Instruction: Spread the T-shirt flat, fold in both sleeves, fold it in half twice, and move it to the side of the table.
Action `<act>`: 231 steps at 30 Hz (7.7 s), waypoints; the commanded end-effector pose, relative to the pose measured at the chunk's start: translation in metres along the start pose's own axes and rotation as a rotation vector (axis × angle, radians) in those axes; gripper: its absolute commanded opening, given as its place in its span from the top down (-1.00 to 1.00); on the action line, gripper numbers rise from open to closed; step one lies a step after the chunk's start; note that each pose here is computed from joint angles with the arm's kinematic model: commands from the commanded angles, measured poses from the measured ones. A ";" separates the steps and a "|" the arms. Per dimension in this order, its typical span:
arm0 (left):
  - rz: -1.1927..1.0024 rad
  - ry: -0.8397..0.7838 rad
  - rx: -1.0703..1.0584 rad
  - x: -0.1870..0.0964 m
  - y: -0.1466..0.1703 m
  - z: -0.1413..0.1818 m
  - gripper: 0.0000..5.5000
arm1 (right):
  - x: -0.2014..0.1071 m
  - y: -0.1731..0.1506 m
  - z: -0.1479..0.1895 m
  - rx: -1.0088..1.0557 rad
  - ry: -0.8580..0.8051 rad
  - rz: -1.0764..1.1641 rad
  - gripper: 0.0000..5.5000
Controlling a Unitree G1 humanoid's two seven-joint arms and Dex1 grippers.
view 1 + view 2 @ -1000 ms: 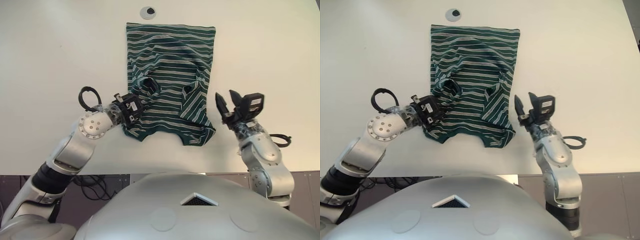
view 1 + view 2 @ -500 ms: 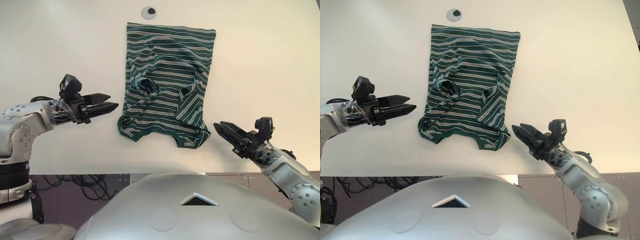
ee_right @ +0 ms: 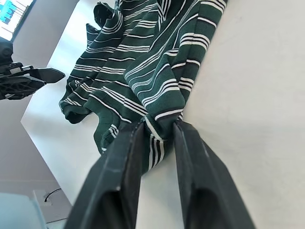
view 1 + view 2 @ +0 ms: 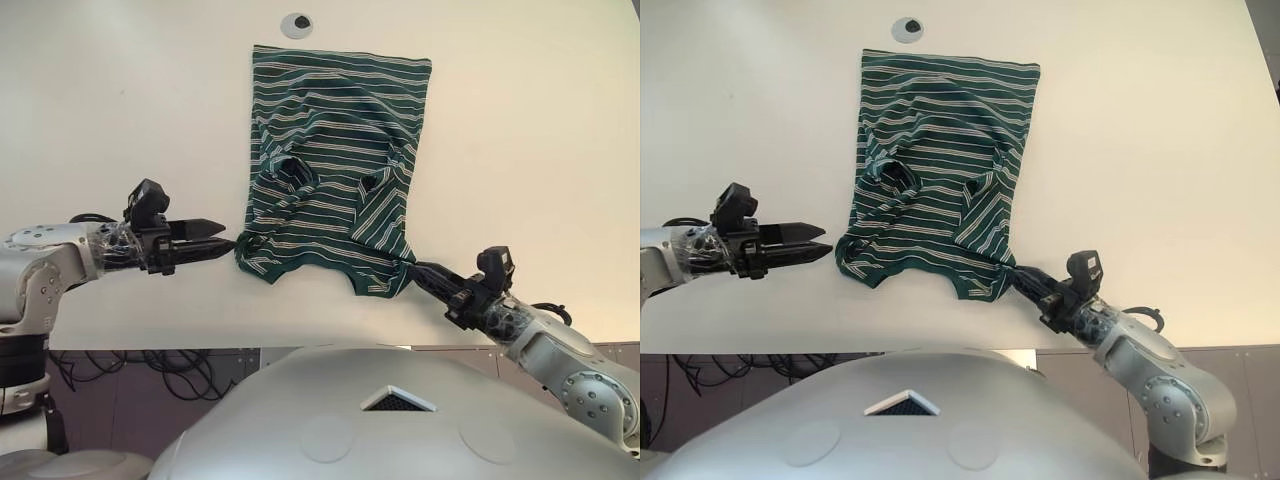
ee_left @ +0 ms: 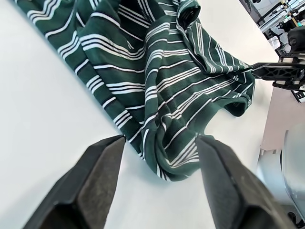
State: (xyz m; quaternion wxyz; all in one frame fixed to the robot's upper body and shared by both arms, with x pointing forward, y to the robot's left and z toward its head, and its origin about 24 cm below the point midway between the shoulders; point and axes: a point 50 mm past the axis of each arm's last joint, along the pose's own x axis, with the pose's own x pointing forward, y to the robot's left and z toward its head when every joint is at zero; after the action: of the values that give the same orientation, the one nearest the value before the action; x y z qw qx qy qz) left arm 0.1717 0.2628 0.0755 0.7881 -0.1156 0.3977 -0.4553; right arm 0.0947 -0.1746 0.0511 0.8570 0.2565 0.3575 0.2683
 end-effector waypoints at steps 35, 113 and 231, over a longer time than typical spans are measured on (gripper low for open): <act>-0.004 -0.071 -0.260 -0.026 0.016 -0.008 -0.35 | -0.018 0.005 0.015 -0.050 0.051 0.068 0.28; -0.337 0.369 0.036 0.015 -0.048 -0.010 1.00 | -0.013 0.022 0.007 -0.040 0.230 0.330 1.00; 0.098 -0.343 0.464 0.091 -0.018 0.097 -0.06 | 0.147 -0.003 0.081 -0.412 0.166 0.070 0.45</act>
State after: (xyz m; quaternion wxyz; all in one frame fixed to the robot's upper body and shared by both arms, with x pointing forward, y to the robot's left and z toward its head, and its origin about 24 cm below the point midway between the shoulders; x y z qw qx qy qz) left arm 0.2837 0.1604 0.0986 0.9174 0.0183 0.0864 -0.3881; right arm 0.3180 -0.1443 0.0358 0.8952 -0.0233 0.2621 0.3596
